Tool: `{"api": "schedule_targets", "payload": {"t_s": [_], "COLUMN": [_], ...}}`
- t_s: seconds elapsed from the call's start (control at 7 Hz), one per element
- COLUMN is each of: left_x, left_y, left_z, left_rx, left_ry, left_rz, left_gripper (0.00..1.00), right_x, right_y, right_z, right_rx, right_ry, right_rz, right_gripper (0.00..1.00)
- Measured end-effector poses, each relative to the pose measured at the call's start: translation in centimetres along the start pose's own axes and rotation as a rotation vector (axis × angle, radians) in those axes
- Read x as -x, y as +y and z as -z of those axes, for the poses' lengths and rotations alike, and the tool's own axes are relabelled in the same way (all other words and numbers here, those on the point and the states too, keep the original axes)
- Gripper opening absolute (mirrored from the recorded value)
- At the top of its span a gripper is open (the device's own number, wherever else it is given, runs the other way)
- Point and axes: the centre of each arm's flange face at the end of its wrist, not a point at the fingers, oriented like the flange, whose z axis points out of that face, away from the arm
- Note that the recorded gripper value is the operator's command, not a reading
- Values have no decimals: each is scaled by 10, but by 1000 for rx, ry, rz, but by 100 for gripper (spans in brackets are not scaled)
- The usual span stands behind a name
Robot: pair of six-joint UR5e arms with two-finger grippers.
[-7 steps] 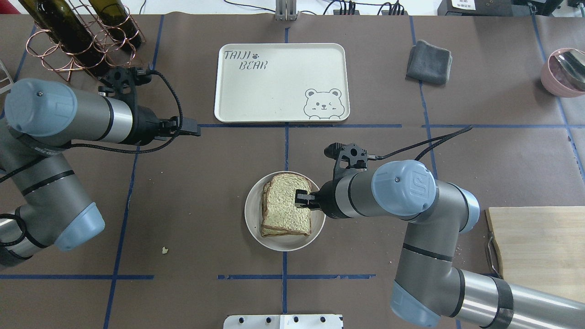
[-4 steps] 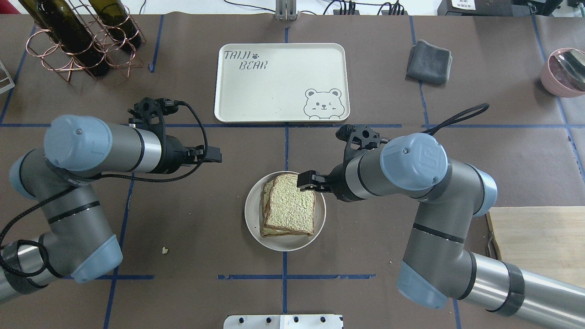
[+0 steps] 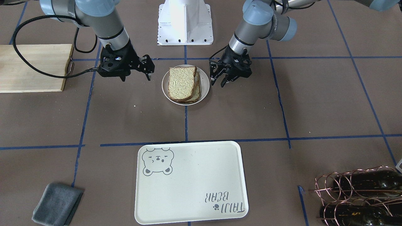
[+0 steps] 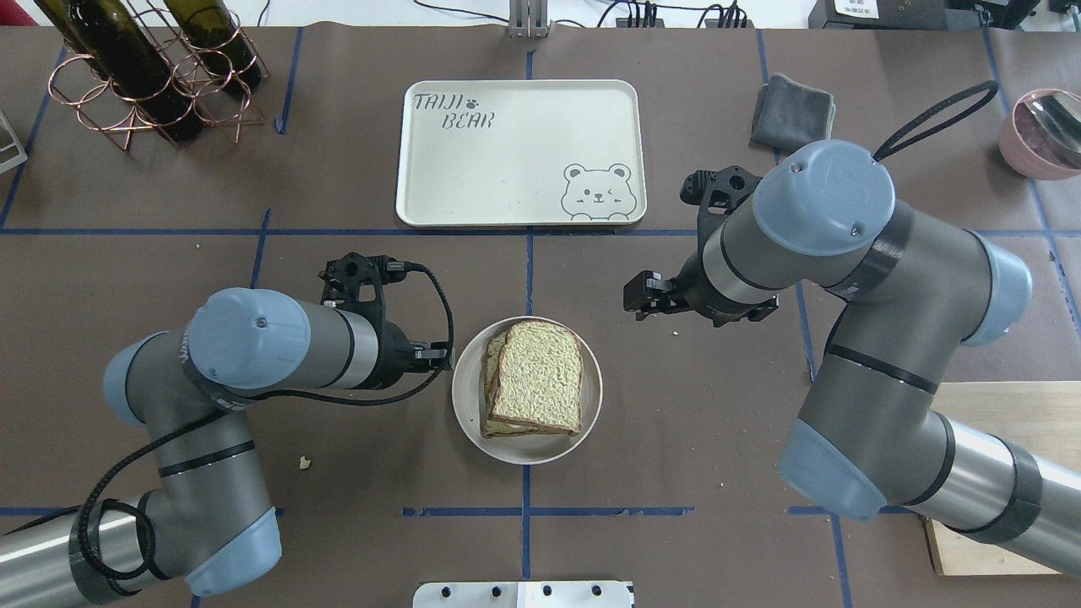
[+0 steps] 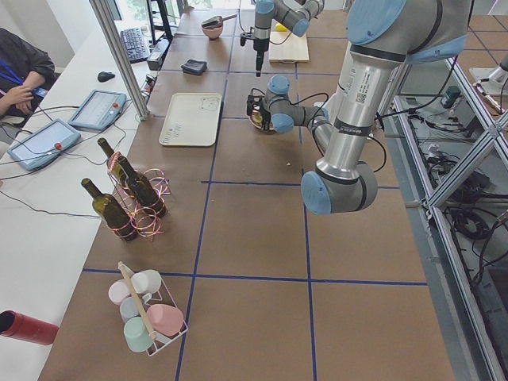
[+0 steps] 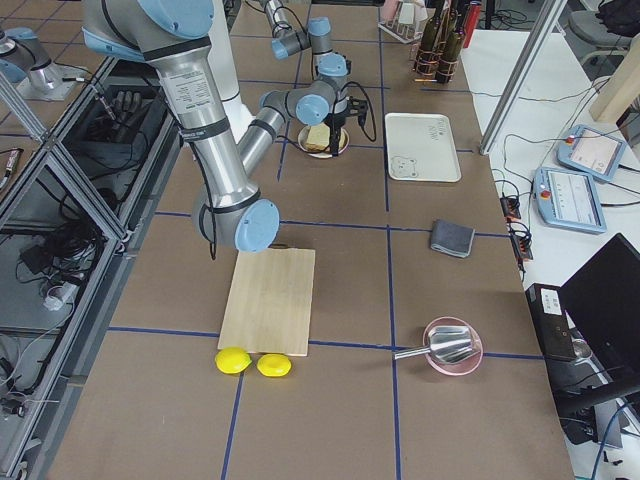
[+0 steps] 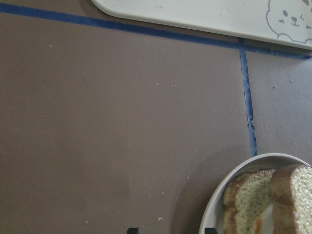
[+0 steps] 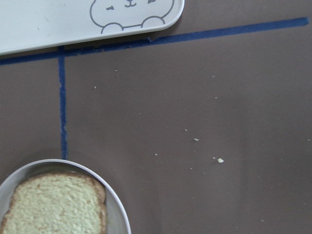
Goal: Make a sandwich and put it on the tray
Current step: 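Release the bread and raise the right gripper while the left gripper approaches the plate, then grasp the plate rim with the left gripper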
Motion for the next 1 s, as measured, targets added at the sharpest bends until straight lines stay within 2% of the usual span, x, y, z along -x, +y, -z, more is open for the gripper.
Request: {"api": "schedule_targets", "payload": {"t_s": [0.43, 0.71, 1.0], "left_x": [-17, -17, -17], "left_y": [22, 25, 25], "left_z": [-27, -33, -36], "left_rx": [48, 56, 59], "left_ry": [-37, -42, -45], "left_rz": [27, 30, 30], "left_gripper": [41, 25, 25], "right_x": [-26, -31, -35], "right_y": [-19, -23, -24], "right_z": [11, 13, 11], "right_rx": [6, 5, 6], "right_ry": [27, 31, 36], "right_rz": [36, 38, 35], "right_gripper": [100, 100, 100]}}
